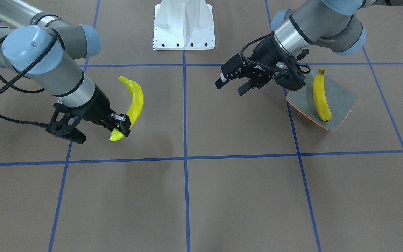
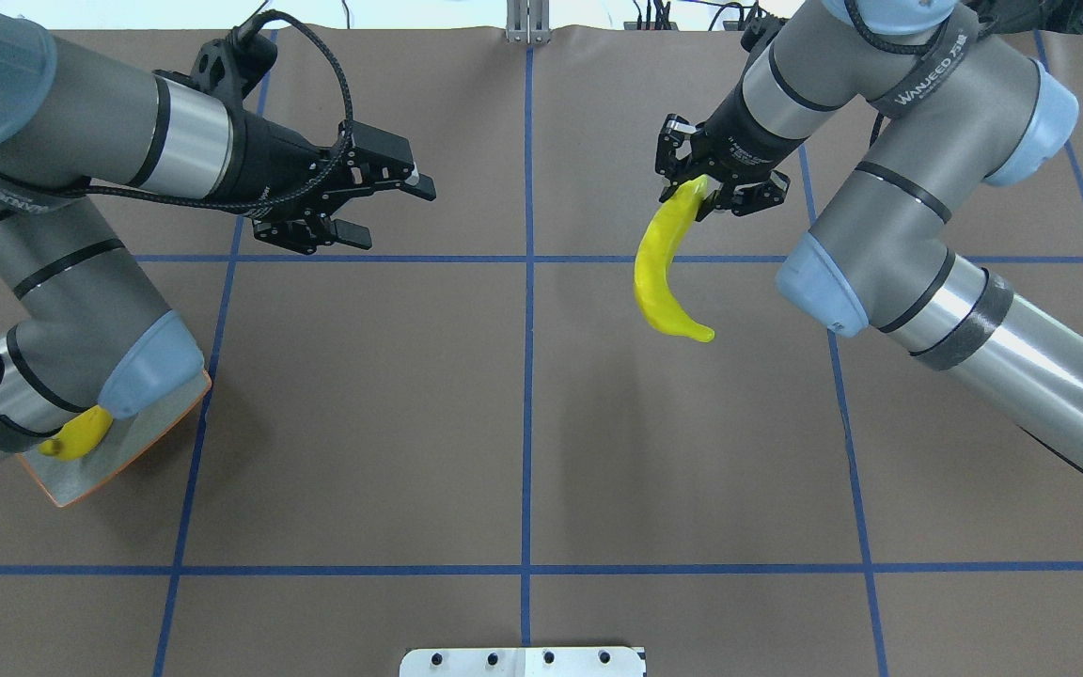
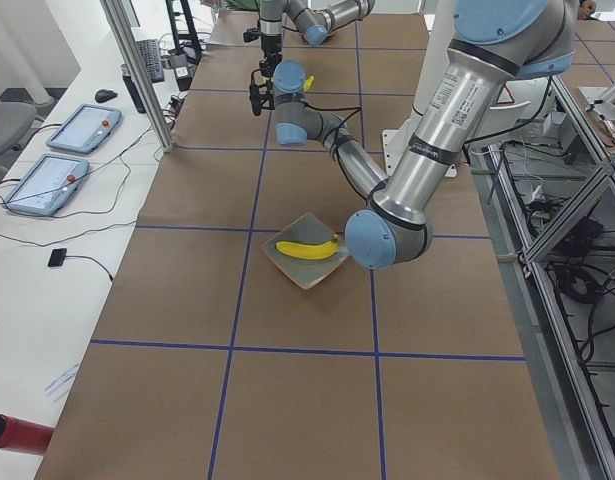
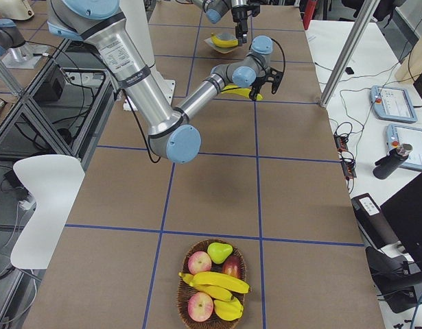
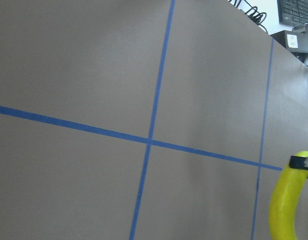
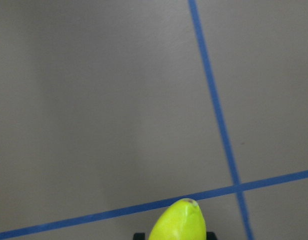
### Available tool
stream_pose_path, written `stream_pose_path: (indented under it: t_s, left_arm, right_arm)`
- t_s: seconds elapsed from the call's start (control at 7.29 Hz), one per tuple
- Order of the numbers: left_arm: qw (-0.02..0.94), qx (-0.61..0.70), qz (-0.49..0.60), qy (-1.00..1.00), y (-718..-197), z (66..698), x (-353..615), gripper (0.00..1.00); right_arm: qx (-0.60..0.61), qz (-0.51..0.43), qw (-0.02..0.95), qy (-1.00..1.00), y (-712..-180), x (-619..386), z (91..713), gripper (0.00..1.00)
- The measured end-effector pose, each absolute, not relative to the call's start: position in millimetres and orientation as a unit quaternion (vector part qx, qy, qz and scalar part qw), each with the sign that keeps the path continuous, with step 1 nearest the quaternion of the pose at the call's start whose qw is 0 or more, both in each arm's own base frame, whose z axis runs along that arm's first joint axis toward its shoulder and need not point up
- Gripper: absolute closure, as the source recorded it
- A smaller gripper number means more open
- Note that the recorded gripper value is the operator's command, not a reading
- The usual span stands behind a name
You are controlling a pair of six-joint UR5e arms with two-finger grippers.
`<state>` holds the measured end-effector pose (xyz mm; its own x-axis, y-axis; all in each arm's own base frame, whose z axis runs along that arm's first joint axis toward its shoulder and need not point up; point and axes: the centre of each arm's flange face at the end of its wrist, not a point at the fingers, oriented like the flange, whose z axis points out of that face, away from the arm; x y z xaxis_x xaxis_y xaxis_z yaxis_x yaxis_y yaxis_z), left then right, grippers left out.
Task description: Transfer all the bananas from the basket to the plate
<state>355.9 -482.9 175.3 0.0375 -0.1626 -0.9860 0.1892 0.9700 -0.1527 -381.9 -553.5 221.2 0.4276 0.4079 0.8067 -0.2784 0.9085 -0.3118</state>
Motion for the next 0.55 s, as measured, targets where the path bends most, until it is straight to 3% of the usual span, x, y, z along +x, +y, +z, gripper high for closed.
stream_pose_path:
  t_s: [0.55]
  left_arm:
    - [0.696, 0.011, -0.137, 0.705, -454, 127, 421, 0.0]
  right_arm:
    - [-0.07, 0.215, 0.817, -0.531, -521, -404, 183, 1.0]
